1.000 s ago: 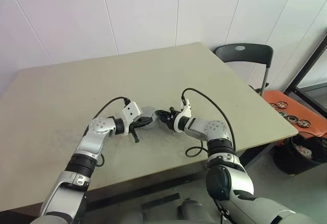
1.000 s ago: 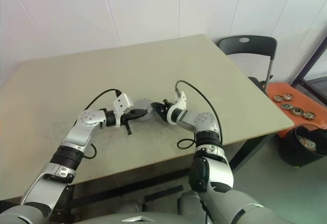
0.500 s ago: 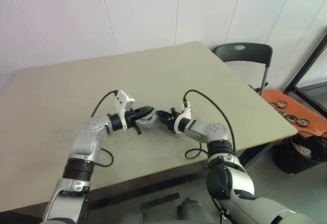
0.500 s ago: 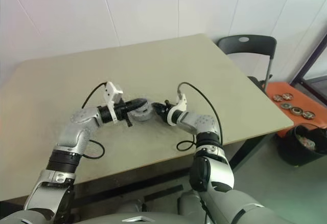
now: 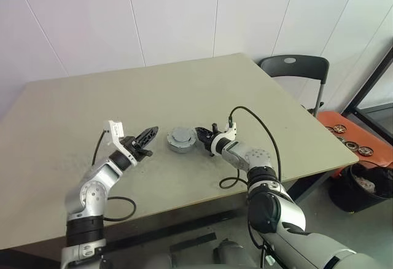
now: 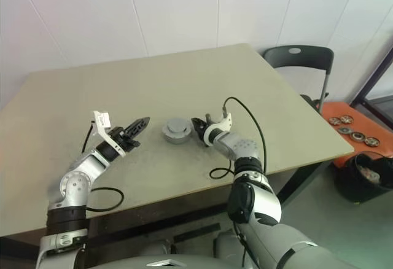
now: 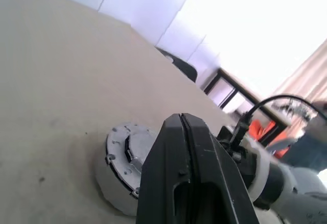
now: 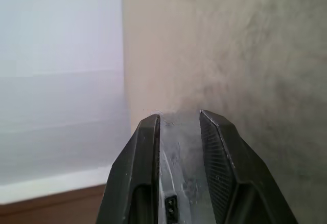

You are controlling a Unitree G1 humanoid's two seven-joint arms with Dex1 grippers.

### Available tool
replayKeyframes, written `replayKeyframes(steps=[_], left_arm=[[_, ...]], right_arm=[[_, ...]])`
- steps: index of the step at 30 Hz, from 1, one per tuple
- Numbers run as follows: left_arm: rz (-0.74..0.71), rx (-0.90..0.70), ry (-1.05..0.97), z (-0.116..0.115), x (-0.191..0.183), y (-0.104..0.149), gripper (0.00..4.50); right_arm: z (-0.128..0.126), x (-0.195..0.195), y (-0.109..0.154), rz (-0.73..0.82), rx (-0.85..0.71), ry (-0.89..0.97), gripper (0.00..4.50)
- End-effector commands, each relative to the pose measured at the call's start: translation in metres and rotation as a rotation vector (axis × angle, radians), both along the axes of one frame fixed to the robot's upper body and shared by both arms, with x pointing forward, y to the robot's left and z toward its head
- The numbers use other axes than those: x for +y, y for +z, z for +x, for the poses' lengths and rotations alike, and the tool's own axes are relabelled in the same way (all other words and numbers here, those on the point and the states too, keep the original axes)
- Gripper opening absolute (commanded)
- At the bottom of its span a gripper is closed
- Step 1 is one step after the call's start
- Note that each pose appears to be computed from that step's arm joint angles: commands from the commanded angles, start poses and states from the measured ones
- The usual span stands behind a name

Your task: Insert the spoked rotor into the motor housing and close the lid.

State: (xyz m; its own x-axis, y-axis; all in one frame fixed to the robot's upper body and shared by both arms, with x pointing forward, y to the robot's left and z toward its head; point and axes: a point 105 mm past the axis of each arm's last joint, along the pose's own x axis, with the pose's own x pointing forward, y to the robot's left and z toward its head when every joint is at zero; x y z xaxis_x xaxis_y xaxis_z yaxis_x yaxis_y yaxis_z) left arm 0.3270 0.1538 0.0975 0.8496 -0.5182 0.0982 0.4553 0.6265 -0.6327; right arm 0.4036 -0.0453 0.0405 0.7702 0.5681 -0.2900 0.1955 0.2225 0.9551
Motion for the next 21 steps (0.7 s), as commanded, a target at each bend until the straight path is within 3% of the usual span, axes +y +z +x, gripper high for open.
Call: replayKeyframes(steps=[1, 8, 12, 21], left_arm=[[-0.006, -0.022, 0.016, 0.002, -0.006, 0.009, 0.00], [0.070, -0.079, -0.040, 0.000, -0.014, 0.018, 0.00], [0.308, -0.170, -0.083, 0.005, -0.020, 0.021, 0.00], [0.610, -0.351, -0.103, 0.037, -0.052, 0.026, 0.00]], right_arm=[[0.007, -0.007, 0.003, -0.035, -0.020, -0.038, 1.25], [0.007, -0.008, 0.004, -0.052, -0.035, -0.025, 1.25], [0.007, -0.007, 0.003, -0.059, -0.035, -0.022, 1.25], [0.006, -0.005, 0.004, -0.065, -0.047, -0.013, 1.25]])
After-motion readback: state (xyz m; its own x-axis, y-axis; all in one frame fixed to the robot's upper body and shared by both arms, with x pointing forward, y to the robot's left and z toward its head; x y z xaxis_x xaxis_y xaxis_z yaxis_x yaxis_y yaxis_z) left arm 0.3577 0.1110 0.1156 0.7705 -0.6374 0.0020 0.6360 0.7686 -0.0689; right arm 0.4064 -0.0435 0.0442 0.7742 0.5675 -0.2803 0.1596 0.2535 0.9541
